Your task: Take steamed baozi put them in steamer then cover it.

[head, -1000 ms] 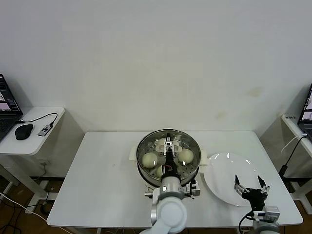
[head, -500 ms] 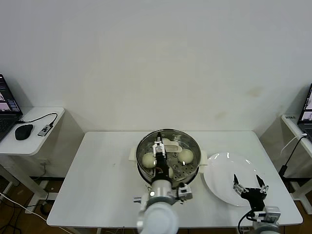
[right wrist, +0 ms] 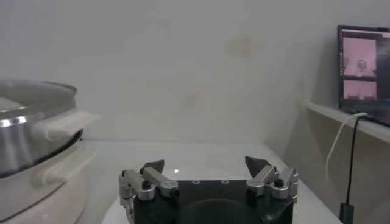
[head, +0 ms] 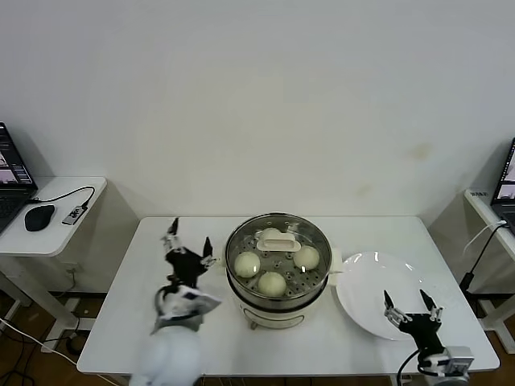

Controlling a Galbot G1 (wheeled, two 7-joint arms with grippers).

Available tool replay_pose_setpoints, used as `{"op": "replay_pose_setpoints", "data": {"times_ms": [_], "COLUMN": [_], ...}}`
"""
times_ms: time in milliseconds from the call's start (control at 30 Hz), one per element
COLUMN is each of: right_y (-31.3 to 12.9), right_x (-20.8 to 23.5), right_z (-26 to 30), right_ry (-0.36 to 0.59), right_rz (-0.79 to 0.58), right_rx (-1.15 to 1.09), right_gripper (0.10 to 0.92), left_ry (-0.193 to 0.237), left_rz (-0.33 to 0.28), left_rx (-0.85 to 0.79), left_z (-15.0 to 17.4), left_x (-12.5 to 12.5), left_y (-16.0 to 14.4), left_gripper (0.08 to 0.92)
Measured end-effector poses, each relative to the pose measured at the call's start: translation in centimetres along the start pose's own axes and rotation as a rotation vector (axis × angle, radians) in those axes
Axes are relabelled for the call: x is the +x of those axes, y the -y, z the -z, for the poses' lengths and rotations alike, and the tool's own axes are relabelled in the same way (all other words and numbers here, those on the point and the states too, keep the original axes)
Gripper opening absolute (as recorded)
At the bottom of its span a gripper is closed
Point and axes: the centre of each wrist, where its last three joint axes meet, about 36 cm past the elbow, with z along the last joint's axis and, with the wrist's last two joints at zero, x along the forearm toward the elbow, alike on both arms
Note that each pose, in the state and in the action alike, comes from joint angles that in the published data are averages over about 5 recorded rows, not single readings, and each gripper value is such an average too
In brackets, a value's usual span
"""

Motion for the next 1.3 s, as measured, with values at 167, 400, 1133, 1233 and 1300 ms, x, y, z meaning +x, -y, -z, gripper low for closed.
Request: {"op": "replay_pose_setpoints", "data": {"times_ms": [167, 400, 1133, 1233, 1300], "right_y": [-0.2, -0.2, -1.5, -1.6, -1.7], "right_x": [0.0, 0.3, 0.8, 0.8, 0.8], "right_z": [-0.5, -0.3, 1.5, 1.5, 1.5], "right_ry": [-0.018, -0.034, -0.082, -0.08, -0.075], "right_rz": [0.032, 0.081, 0.158, 0.157, 0.156], "right_rx": [-0.003, 0.005, 0.005, 0.003, 0.002], "right_gripper": [0.823, 0.823, 0.823, 0.823, 0.823], "left_ry": [0.009, -0.048, -0.174, -0.178, -0.178], "left_rz": [-0.068, -0.146, -0.162, -0.158, -0.155], "left_rx": [0.172, 0.386, 0.603, 0.612, 0.617], "left_z": [-4.7, -10.0, -14.5, -14.7, -14.7], "left_x": [0.4, 2.1, 5.7, 5.8, 5.9], "left_y": [-0.1, 0.9, 1.2, 1.2, 1.1], "left_gripper": [0.823, 0.823, 0.823, 0.823, 0.823]}}
